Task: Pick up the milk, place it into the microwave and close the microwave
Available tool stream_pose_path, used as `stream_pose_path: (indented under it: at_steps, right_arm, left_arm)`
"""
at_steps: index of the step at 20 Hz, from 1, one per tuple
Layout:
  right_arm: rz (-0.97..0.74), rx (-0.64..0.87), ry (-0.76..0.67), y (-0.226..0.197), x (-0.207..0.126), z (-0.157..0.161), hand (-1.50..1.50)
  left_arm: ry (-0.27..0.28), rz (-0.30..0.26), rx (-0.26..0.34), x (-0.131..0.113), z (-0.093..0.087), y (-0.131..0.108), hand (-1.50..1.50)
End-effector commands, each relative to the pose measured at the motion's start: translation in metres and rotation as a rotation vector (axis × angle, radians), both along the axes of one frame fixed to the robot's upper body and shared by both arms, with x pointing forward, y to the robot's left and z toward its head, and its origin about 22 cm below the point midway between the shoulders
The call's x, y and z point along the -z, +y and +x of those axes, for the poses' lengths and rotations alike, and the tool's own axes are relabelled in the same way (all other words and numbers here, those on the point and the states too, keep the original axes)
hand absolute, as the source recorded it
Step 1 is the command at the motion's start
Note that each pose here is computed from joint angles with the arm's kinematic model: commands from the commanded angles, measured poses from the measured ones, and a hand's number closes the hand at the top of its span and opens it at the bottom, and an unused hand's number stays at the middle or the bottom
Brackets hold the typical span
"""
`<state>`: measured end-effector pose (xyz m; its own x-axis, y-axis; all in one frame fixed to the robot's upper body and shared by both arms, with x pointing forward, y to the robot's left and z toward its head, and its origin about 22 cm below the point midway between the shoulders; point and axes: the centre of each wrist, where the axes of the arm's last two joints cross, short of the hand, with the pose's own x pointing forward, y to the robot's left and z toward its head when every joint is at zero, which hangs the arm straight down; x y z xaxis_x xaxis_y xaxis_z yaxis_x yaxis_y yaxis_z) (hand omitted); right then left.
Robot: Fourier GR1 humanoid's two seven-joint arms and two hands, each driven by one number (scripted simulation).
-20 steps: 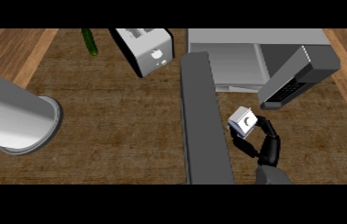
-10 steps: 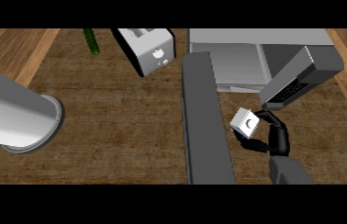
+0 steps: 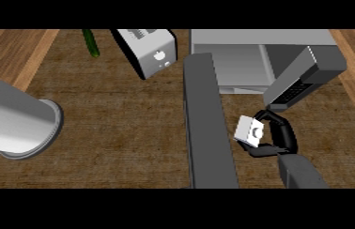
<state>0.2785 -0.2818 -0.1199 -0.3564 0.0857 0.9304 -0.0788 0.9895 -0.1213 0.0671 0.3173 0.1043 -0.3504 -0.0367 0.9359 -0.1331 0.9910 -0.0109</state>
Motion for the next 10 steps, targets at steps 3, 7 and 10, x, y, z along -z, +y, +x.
stream_pose_path:
  at_steps: [3, 7, 10]
  right_arm:
    - [-0.040, -0.065, -0.078, 0.012, -0.034, 0.022, 1.50]
    - [-0.029, -0.004, -0.088, 0.028, -0.058, 0.026, 1.50]
    - [-0.027, 0.001, -0.095, 0.076, -0.092, 0.064, 1.50]
  left_arm:
    - [-0.018, -0.026, -0.004, -0.013, -0.003, -0.004, -1.50]
    - [-0.008, -0.007, -0.003, -0.014, -0.015, 0.003, -1.50]
    - [-0.002, -0.016, -0.006, -0.001, -0.002, 0.013, -1.50]
